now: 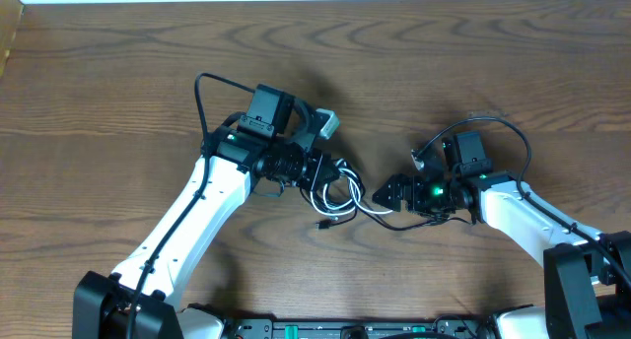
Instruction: Untangle cables
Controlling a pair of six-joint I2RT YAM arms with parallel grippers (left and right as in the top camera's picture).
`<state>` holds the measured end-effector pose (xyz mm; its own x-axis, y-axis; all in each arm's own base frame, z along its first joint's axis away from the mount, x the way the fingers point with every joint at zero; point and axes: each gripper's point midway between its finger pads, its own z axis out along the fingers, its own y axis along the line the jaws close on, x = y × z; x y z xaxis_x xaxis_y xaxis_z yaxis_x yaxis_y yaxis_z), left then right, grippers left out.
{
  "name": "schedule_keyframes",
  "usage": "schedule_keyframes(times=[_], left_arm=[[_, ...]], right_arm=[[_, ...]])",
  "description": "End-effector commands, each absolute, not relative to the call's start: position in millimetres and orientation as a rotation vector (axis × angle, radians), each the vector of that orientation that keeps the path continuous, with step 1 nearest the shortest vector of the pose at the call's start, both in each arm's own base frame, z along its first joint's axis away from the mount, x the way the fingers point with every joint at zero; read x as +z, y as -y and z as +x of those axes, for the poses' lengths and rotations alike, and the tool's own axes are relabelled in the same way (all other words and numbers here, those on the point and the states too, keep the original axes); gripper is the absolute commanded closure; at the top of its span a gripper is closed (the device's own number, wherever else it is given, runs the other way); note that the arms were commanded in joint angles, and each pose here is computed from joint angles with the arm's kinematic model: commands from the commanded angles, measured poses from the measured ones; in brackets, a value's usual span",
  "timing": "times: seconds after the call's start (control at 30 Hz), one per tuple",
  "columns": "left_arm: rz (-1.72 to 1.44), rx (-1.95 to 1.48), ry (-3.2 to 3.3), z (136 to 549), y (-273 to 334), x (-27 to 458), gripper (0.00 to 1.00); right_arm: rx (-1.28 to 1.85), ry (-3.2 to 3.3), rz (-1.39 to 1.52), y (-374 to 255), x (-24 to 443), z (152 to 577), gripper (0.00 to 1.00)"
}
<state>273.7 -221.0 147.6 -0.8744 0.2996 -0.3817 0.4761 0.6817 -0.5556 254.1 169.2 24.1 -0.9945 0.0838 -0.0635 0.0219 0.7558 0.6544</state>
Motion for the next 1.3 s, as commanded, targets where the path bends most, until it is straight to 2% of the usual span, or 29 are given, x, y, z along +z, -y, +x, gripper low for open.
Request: schedule_keyframes(times=[0.0, 0.37, 1.27], left_arm=[[0.605, -0.882, -2.602, 289, 216, 148, 0.92], [0.546, -0.623, -2.529, 326, 198, 147, 0.92], [0.552, -0.592, -2.588, 319, 192, 135, 0.92]], right_arm=[[0.908, -2.917, 0.141, -153, 5, 252, 0.01], [0.908, -2.917, 0.141, -153, 5, 252, 0.01], [0.908, -2.917, 0.141, -153, 5, 252, 0.01]])
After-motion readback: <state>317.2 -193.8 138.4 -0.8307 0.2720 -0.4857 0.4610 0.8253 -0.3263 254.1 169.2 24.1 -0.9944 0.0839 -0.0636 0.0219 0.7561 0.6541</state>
